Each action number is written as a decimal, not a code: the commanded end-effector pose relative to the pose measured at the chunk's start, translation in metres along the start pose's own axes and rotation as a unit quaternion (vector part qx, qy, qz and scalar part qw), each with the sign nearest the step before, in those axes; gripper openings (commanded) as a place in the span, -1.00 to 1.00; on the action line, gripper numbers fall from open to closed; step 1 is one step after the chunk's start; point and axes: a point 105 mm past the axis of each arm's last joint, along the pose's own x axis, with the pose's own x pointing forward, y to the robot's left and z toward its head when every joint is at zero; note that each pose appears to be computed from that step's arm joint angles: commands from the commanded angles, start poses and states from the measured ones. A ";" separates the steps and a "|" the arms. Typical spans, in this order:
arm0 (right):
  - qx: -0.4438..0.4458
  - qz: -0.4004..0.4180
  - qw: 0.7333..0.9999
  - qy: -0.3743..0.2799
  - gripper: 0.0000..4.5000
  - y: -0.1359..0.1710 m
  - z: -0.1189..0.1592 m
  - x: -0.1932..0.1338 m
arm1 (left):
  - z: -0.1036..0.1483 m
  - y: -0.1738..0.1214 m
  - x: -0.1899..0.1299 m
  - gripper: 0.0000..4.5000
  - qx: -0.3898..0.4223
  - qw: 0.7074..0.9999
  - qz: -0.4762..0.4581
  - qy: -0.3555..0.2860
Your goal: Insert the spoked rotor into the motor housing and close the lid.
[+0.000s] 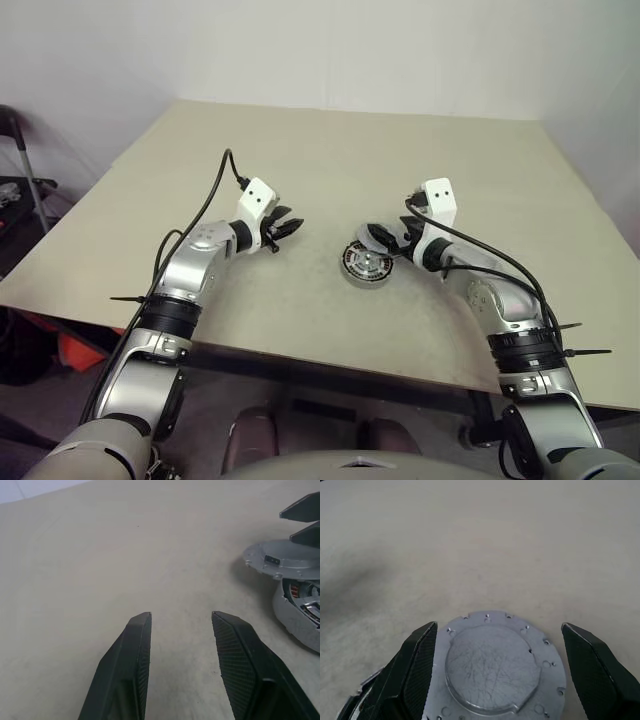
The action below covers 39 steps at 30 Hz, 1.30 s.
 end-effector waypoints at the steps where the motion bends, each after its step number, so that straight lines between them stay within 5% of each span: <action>1: -0.004 0.002 1.000 -0.018 0.98 0.001 0.012 0.002 | 0.016 0.005 -0.004 -0.10 0.017 1.000 0.010 -0.023; 20: -0.002 -0.001 1.000 0.012 0.98 0.003 -0.008 0.007 | 0.017 0.006 -0.005 -0.10 0.019 0.999 0.014 -0.023; 25: 0.001 -0.003 1.000 0.012 0.37 0.002 -0.008 0.006 | 0.017 0.006 -0.005 -0.10 0.019 0.999 0.015 -0.024; 39: -0.020 0.052 0.997 -0.055 0.37 0.013 0.016 -0.015 | 0.015 0.005 -0.004 -0.10 0.018 1.000 0.012 -0.022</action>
